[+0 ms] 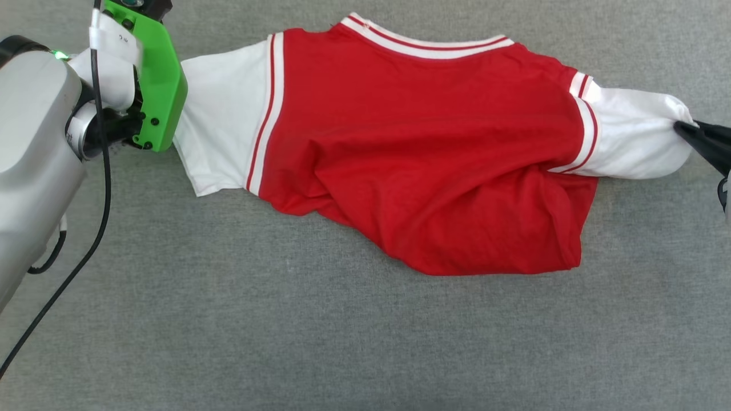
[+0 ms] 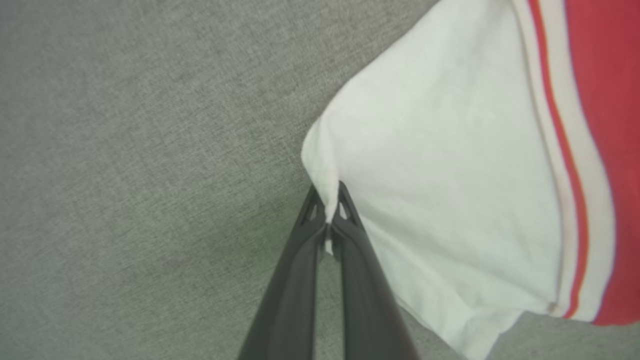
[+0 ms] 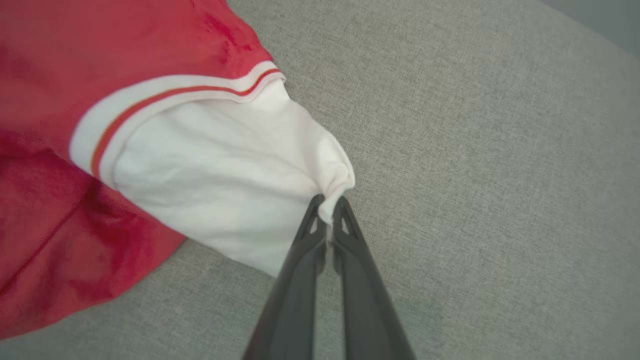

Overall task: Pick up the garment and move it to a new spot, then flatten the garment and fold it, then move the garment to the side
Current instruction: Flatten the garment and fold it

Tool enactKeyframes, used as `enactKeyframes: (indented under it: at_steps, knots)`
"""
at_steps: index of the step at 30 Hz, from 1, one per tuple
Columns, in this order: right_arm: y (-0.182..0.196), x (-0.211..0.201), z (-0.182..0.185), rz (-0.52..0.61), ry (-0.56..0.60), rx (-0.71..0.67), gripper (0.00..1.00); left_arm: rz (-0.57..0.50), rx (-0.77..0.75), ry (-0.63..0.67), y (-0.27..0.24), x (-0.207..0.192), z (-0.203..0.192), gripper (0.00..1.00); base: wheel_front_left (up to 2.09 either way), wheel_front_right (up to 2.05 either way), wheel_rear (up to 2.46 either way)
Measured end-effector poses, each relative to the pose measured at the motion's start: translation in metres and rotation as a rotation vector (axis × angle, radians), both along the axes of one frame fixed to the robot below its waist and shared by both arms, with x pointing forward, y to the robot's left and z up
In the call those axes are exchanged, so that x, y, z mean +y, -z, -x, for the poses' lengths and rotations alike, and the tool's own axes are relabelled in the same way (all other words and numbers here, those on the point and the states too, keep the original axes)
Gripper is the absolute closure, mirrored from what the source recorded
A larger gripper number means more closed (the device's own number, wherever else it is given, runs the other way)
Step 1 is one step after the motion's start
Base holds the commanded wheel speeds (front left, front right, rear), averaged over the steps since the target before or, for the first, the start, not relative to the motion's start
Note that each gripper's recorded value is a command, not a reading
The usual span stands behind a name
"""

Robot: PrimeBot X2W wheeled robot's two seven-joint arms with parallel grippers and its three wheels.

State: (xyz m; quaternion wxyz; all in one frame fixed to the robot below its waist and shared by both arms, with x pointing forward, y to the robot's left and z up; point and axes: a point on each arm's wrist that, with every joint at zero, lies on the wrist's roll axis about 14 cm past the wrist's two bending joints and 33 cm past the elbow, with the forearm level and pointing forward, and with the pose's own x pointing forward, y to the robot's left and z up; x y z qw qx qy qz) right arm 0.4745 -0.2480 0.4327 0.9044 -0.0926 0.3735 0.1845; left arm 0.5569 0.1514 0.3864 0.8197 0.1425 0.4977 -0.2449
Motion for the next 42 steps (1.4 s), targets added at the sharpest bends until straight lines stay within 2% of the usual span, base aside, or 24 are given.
enactKeyframes:
  at_steps: [8, 20, 26, 34, 42]
  knots:
    - [-0.049, 0.009, -0.012, -0.031, -0.017, -0.187, 1.00, 0.106, -0.282, 0.046, -0.074, -0.010, -0.007, 1.00, 0.00, 0.00, 0.00]
    - [-0.153, 0.022, -0.031, -0.056, -0.056, -0.524, 1.00, 0.217, -0.779, 0.143, -0.229, -0.020, -0.005, 1.00, 0.00, 0.00, 0.00]
    - [-0.194, 0.029, -0.044, -0.057, -0.072, -0.641, 1.00, 0.209, -0.945, 0.161, -0.283, -0.023, -0.005, 1.00, 0.00, 0.00, 0.00]
    - [-0.253, 0.027, -0.093, 0.000, -0.054, -0.826, 1.00, 0.226, -1.107, 0.149, -0.328, -0.032, -0.040, 1.00, 0.00, 0.00, 0.00]
    - [-0.287, 0.034, -0.157, 0.072, -0.024, -0.942, 1.00, 0.296, -1.254, 0.116, -0.367, -0.043, -0.091, 1.00, 0.00, 0.00, 0.00]
